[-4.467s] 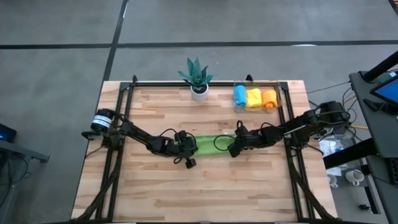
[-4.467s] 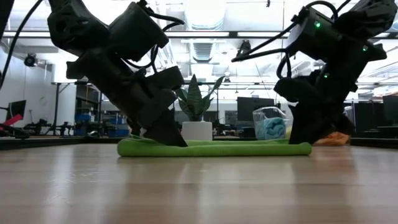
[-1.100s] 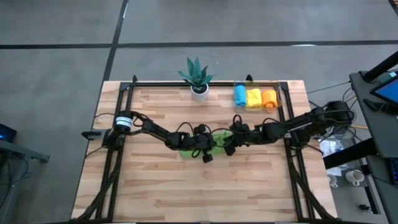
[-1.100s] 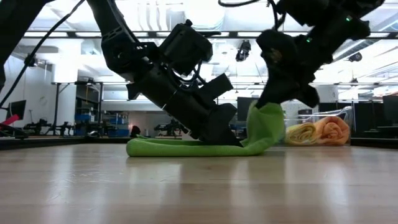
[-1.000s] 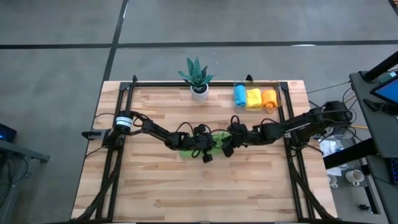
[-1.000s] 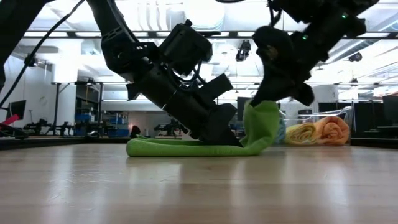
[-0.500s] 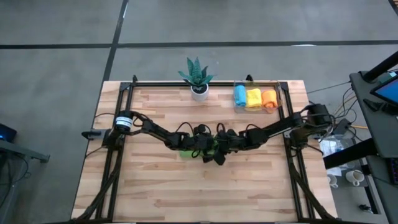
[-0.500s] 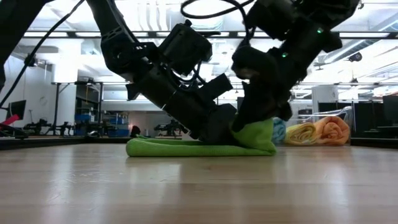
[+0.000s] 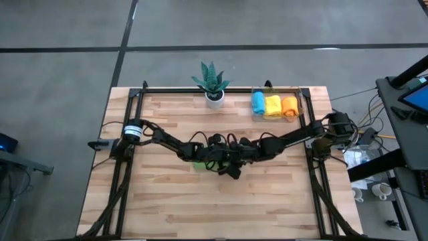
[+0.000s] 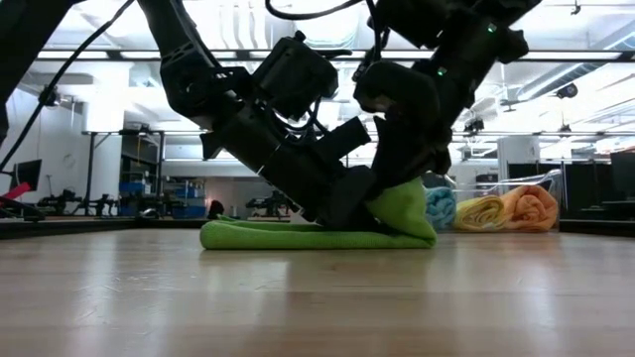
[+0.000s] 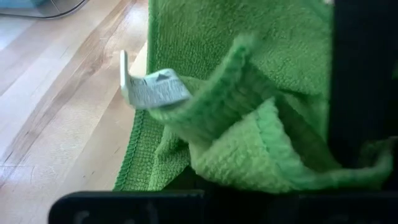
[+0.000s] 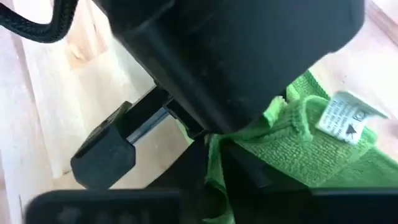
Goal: Roll microfiber towels into tight, uniform cylinder then place into a basket
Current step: Roll the green microfiber cloth
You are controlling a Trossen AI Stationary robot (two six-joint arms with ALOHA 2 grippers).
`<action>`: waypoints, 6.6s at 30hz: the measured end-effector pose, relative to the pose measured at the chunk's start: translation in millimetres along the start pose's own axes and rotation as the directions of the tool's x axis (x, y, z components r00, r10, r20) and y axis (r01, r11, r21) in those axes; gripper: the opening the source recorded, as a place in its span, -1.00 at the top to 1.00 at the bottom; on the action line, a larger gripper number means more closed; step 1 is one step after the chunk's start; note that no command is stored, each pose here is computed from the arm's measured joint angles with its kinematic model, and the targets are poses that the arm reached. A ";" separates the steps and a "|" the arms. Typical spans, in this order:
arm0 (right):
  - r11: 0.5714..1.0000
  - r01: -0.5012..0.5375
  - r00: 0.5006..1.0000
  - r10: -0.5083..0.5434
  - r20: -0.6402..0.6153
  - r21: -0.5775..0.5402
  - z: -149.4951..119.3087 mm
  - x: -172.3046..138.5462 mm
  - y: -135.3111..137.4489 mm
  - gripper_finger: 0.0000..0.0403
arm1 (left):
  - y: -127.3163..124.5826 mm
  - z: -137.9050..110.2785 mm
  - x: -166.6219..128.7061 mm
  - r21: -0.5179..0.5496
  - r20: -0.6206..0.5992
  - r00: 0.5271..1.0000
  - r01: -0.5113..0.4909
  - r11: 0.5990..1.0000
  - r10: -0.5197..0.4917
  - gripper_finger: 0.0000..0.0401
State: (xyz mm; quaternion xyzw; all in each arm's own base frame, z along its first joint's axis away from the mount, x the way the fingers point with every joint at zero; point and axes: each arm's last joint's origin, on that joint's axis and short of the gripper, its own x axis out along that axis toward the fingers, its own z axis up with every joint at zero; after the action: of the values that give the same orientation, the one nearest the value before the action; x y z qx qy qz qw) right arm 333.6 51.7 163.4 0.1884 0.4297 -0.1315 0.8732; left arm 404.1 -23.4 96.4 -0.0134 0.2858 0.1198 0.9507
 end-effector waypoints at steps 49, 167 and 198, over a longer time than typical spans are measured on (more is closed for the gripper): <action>0.846 0.273 0.953 -0.304 -0.008 0.459 -120.7 -100.4 -90.0 0.27 | 0.4 -1.3 -0.1 0.000 0.001 1.000 -0.002 1.000 0.002 1.00; 0.952 0.086 0.995 -0.096 0.022 0.292 -7.3 -3.6 -24.4 0.96 | 17.4 16.2 -60.8 0.141 -0.235 0.965 -0.082 0.987 0.114 1.00; 0.992 0.120 0.982 -0.123 0.145 0.034 -2.5 -6.5 -21.1 0.08 | 20.5 28.7 -70.8 0.149 -0.154 0.958 -0.218 0.964 0.241 1.00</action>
State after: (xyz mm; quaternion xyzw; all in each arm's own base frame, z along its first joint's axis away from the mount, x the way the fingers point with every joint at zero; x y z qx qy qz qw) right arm 319.7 34.4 162.6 0.1626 0.3734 -0.2035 0.8904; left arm 357.6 -16.4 160.0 0.0717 0.3729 0.2090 0.9012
